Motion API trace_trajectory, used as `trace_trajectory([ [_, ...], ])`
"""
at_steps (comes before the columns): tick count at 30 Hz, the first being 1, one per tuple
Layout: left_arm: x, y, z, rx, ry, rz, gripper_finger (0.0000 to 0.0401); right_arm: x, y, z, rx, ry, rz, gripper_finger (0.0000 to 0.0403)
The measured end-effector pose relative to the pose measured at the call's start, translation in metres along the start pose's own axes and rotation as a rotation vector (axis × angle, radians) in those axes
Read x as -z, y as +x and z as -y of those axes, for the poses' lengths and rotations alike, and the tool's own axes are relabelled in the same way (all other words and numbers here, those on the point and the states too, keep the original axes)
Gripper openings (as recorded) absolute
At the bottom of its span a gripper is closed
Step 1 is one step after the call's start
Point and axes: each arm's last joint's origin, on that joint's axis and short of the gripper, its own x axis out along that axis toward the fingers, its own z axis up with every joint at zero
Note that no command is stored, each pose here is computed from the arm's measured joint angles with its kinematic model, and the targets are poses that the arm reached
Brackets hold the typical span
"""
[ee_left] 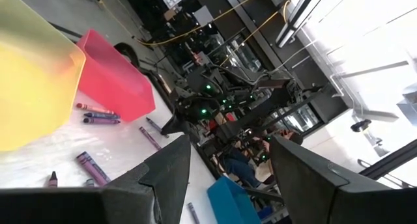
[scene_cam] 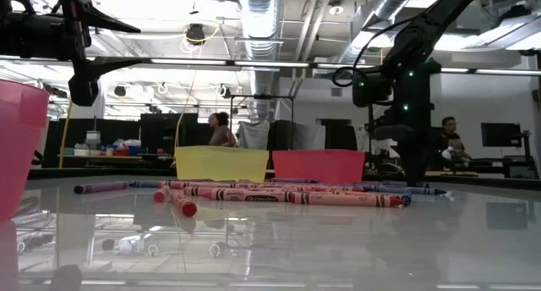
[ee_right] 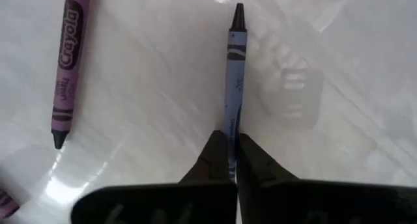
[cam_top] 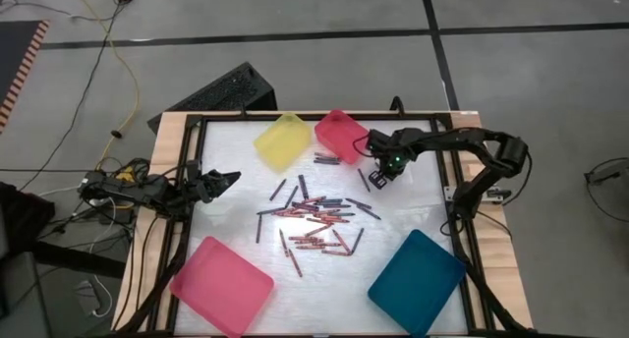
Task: Sort crayons
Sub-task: Put the blue crayon into the blue bin
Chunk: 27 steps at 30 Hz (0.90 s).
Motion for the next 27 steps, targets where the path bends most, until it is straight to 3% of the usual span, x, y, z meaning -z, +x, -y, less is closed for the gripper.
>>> trace_trajectory([
  [8,0.0,0.0,0.0,-0.003,0.002,0.0,0.0199,0.013,-0.056,0.001,-0.068,0.07,0.169,0.0003],
  [16,0.0,0.0,0.0,-0.004,0.002,0.001,0.0199,0.049,-0.118,-0.027,-0.371,-0.102,0.333,0.0002],
  [21,0.0,0.0,0.0,-0.004,0.002,0.001,0.0199,0.084,-0.146,-0.053,-0.568,-0.234,0.319,0.0002],
  [27,0.0,0.0,0.0,-0.004,0.002,0.001,0.0199,0.129,-0.155,-0.085,-0.681,-0.292,0.165,0.0002],
])
